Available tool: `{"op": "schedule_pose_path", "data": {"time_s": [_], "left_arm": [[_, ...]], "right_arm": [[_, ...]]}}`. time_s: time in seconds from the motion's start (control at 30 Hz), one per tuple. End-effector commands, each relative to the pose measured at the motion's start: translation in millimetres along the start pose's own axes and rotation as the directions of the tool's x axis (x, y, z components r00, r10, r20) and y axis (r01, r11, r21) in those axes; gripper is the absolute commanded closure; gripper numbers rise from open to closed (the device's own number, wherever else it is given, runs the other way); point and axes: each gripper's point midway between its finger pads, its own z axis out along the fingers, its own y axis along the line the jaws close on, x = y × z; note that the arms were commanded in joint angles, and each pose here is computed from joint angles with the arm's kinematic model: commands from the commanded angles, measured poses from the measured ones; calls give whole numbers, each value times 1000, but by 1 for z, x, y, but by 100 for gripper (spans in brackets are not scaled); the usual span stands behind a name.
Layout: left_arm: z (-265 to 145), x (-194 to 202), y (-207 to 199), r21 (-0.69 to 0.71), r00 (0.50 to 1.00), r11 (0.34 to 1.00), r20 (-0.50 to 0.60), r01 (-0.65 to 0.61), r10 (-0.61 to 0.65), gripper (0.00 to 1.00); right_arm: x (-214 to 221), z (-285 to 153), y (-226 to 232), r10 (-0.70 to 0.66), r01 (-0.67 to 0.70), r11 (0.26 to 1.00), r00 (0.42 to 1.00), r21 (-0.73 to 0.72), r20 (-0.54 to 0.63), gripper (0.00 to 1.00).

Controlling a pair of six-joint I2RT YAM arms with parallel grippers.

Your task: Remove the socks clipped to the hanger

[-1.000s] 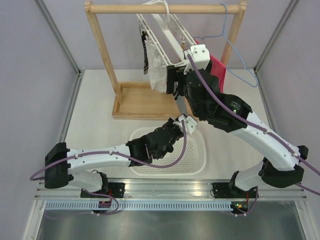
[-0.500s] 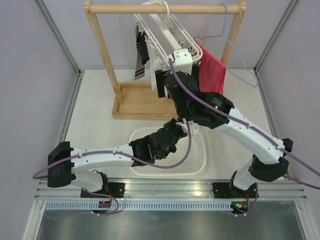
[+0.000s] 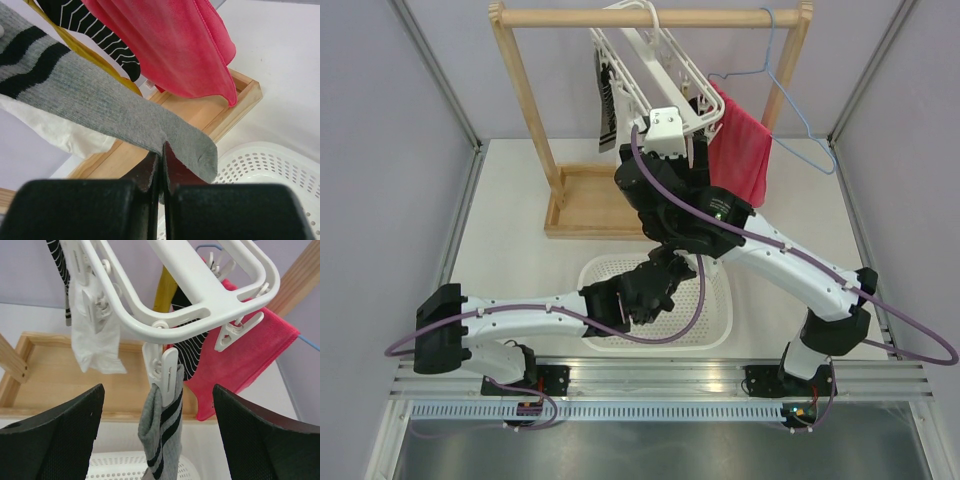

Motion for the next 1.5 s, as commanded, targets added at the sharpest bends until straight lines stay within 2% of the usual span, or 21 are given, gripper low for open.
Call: {"op": "schedule_pose_path", "data": {"time_s": [0.0,0.53,0.57,0.6,0.73,0.83,1.03,1.1,1.13,1.23,1.47], "left_arm": [[-5,-16,4,-19,999,1000,37,-13,13,98],[-14,-25,-10,-13,998,999,56,-41,42,98],[-14,-25,-11,-12,998,999,57,-40,40,98],[-14,-25,-10,-13,998,999,56,-39,40,98],[-16,-26,-12,-9,997,999,59,-41,42,98],[-16,-26,-13,-8,997,999,60,-38,39,98],[-17,-26,-13,-8,997,999,60,-38,39,98],[-17,-26,-14,-7,997,999,59,-39,40,98],[-18,-26,-13,-9,997,999,59,-38,39,98],[-18,-27,-14,-5,997,999,61,-40,40,98],[-20,-25,-14,-11,998,999,56,-40,41,98]], "right_arm": [[-4,0,-18,-42,40,993,999,111,20,8],[-9,5,-27,-134,112,947,990,302,51,8],[-13,4,-29,-102,76,946,993,315,67,8],[-11,4,-29,-132,107,941,990,320,57,9],[-15,4,-29,-124,96,940,990,328,65,19],[-15,3,-28,-139,111,936,988,335,61,36],[-15,1,-30,-152,122,927,987,356,57,54],[-16,0,-32,-155,125,924,986,362,56,66],[-16,-1,-35,-156,125,920,986,372,54,79],[-16,-2,-38,-154,122,916,987,382,54,99],[-17,-6,-47,-143,111,920,988,375,59,99]]}}
